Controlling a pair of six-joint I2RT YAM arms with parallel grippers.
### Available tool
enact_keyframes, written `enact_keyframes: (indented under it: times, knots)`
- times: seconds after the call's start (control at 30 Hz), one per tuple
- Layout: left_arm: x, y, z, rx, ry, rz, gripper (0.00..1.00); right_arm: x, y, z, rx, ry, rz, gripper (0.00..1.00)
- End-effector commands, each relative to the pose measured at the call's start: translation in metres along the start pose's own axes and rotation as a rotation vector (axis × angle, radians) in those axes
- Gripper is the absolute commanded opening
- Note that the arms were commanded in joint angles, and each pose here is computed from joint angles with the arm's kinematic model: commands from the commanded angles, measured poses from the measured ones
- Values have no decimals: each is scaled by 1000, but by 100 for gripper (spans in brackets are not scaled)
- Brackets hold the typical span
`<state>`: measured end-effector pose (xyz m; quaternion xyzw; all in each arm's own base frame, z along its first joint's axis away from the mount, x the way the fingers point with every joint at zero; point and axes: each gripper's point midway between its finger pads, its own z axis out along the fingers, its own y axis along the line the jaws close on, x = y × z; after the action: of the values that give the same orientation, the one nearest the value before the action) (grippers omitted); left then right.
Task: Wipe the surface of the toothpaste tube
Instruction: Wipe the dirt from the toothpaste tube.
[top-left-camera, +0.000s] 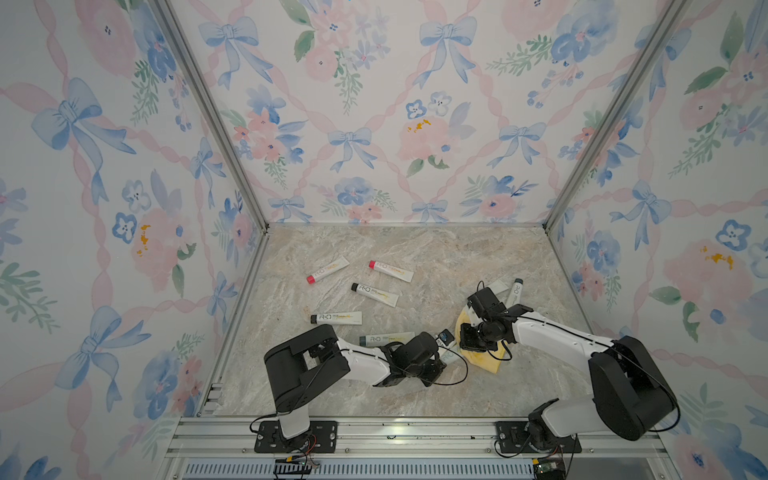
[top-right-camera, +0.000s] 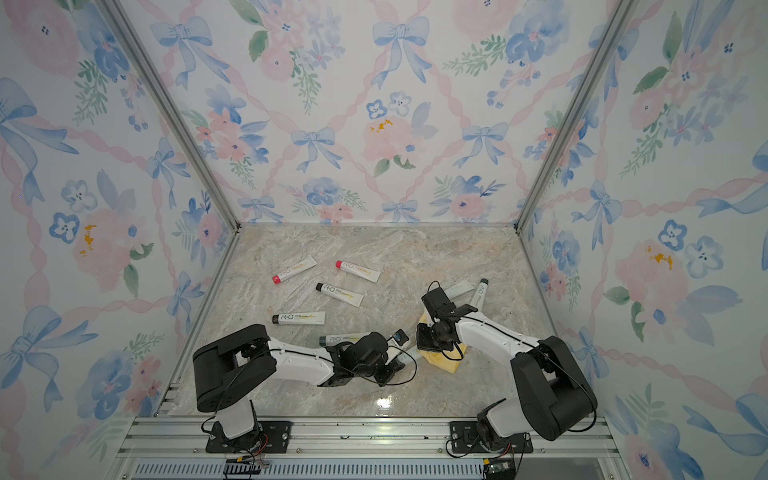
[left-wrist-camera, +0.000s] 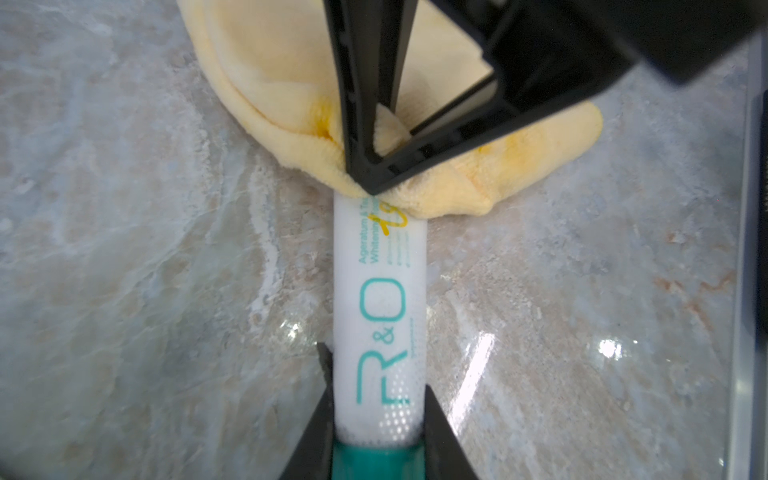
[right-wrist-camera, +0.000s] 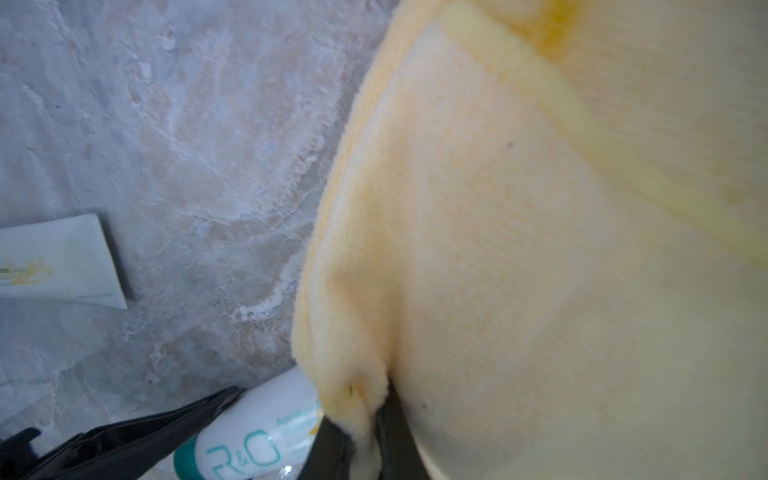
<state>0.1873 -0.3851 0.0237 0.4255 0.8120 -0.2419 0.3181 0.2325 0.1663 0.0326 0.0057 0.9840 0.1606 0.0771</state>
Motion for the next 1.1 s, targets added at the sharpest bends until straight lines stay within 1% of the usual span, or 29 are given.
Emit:
enact_keyframes:
  times: [0.0,0.07,0.2,0.27,0.33,0.53,0.63,0.7,0.9,1.07]
  knots:
    - [32,7,2,-22,106,8,25,43,23,14,-137,171,16,13]
    - [32,8,1,-23,104,6,25,44,16,17,-107,176,10,13]
    - [32,9,1,-27,103,3,25,41,-20,16,63,151,3,13]
    - [31,9,1,-26,101,3,25,34,-38,11,139,120,12,13]
    - [32,10,1,-29,102,4,25,29,-51,5,192,93,24,13]
    - [33,10,-1,-28,103,2,25,19,-67,-1,235,51,62,13]
    - [33,10,-1,-28,103,2,25,18,-65,1,219,51,67,13]
    - [32,10,0,-28,103,3,25,21,-56,4,167,67,68,13]
    - [32,10,1,-31,102,3,25,41,-6,10,-57,145,40,13]
    - [31,10,1,-30,101,3,25,57,20,10,-129,188,0,13]
